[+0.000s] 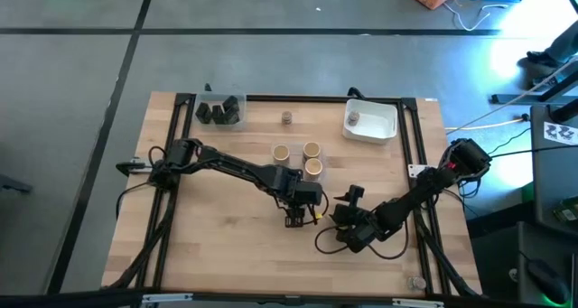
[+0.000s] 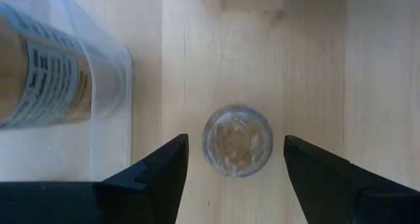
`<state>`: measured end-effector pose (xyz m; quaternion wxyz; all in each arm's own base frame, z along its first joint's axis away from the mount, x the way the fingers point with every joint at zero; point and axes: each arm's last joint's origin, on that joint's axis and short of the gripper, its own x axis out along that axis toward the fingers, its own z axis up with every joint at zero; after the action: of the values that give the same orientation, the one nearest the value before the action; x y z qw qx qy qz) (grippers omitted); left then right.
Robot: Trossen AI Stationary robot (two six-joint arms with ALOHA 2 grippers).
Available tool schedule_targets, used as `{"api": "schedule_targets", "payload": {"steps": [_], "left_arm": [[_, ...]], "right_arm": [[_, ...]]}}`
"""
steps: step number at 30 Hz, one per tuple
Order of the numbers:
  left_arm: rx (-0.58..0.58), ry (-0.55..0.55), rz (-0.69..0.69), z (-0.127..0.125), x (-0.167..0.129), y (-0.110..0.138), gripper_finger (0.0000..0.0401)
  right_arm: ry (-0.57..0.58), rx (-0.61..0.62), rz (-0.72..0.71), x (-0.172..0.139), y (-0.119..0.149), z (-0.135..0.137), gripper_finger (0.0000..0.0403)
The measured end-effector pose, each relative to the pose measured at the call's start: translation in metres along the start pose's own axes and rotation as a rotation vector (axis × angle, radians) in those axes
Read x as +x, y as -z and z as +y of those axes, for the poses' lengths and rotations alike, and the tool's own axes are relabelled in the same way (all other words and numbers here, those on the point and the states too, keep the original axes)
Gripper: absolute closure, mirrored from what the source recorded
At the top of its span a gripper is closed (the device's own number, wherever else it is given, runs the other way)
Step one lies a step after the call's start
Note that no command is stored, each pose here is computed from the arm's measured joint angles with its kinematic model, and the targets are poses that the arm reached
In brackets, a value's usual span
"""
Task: Sort spices by type
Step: Put the brown seasoning bottle into the white bin
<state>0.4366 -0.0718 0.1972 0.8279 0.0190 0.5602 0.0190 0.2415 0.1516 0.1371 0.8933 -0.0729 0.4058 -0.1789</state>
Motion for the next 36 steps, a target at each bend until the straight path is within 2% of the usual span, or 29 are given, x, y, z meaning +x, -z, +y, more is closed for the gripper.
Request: {"api": "schedule_targets", "payload": {"steps": [4, 7, 10, 15, 18, 26, 30, 36], "left_arm": [[-0.001, -0.006, 0.038, 0.001, -0.006, 0.004, 0.017], [-0.012, -0.015, 0.055, 0.0, -0.026, 0.008, 0.0172], [0.01, -0.07, 0.048, -0.01, -0.052, 0.016, 0.0171], [0.06, -0.13, 0.004, -0.033, -0.075, 0.05, 0.0175], [0.026, -0.124, -0.028, -0.039, -0.071, 0.081, 0.0176], [-0.093, -0.057, -0.284, -0.05, -0.05, 0.153, 0.0176], [-0.144, -0.042, -0.42, -0.055, -0.035, 0.171, 0.0176], [-0.208, -0.02, -0.522, -0.052, -0.023, 0.183, 0.0176]], "right_arm": [[-0.004, 0.006, -0.006, 0.0, -0.001, 0.001, 0.0123], [-0.022, 0.032, -0.029, 0.0, -0.004, 0.003, 0.0123], [-0.05, 0.08, -0.088, -0.001, -0.01, 0.007, 0.0123], [-0.08, 0.101, -0.215, 0.001, -0.028, 0.009, 0.0123], [-0.126, 0.125, -0.27, 0.007, -0.042, 0.005, 0.0123], [-0.186, 0.168, -0.348, 0.022, -0.064, -0.008, 0.0123], [-0.2, 0.172, -0.348, 0.038, -0.063, -0.005, 0.0123], [-0.132, 0.193, -0.354, 0.057, -0.056, 0.0, 0.0123]]}}
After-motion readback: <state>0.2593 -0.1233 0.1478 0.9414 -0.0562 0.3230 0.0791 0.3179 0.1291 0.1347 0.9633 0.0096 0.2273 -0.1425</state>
